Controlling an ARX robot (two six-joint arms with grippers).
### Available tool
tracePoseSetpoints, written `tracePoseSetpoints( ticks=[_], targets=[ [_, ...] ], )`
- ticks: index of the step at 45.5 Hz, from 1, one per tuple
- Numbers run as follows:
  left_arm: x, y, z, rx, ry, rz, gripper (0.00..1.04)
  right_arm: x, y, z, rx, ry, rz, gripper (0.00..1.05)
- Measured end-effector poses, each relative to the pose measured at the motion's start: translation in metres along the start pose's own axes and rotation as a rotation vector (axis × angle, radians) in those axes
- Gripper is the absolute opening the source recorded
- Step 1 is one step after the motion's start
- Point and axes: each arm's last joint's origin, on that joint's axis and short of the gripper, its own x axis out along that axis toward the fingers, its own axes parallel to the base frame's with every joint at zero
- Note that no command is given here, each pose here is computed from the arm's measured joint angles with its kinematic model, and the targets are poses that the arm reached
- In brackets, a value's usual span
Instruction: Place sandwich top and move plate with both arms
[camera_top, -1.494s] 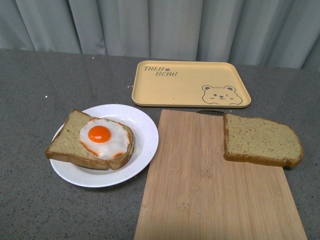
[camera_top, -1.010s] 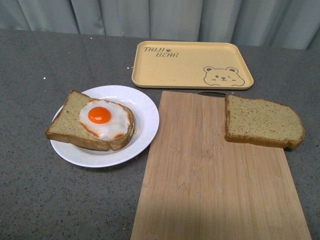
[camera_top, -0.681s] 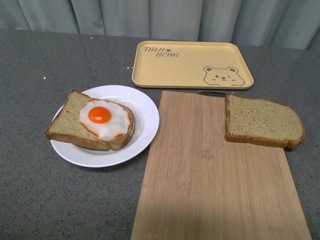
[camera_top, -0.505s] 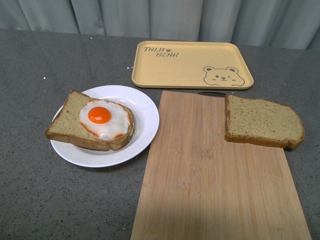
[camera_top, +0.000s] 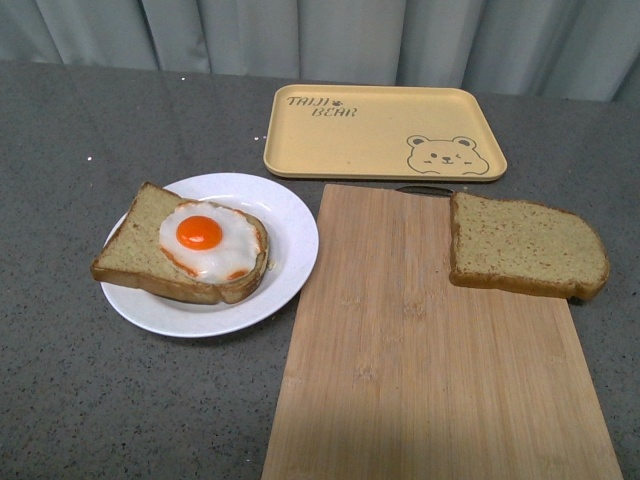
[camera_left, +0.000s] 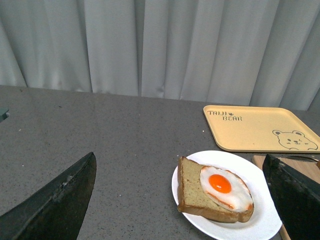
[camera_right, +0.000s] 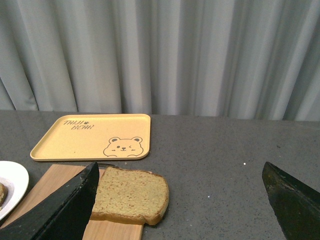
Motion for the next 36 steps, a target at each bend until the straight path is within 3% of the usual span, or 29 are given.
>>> tracePoseSetpoints(
  ticks=[18,20,23,25,36],
  targets=[
    [0.0,0.0,0.0,0.0,0.0,0.0,0.98,0.0,0.0,0.0,0.0,0.0,0.0,0.95],
    [0.0,0.0,0.0,0.0,0.0,0.0,0.98,0.001,0.0,0.002,-0.037,-0.015,-0.075,0.95],
    [0.0,0.0,0.0,0.0,0.0,0.001,0.98,0.005,0.0,0.006,-0.177,-0.016,-0.307,0.95],
    [0.0,0.0,0.0,0.0,0.0,0.0,0.98,0.011,-0.003,0.004,-0.229,0.026,-0.358,0.95],
    [0.0,0.0,0.0,0.0,0.001,0.0,0.98,0.071,-0.029,-0.004,-0.202,0.246,-0.207,0.95]
  ],
)
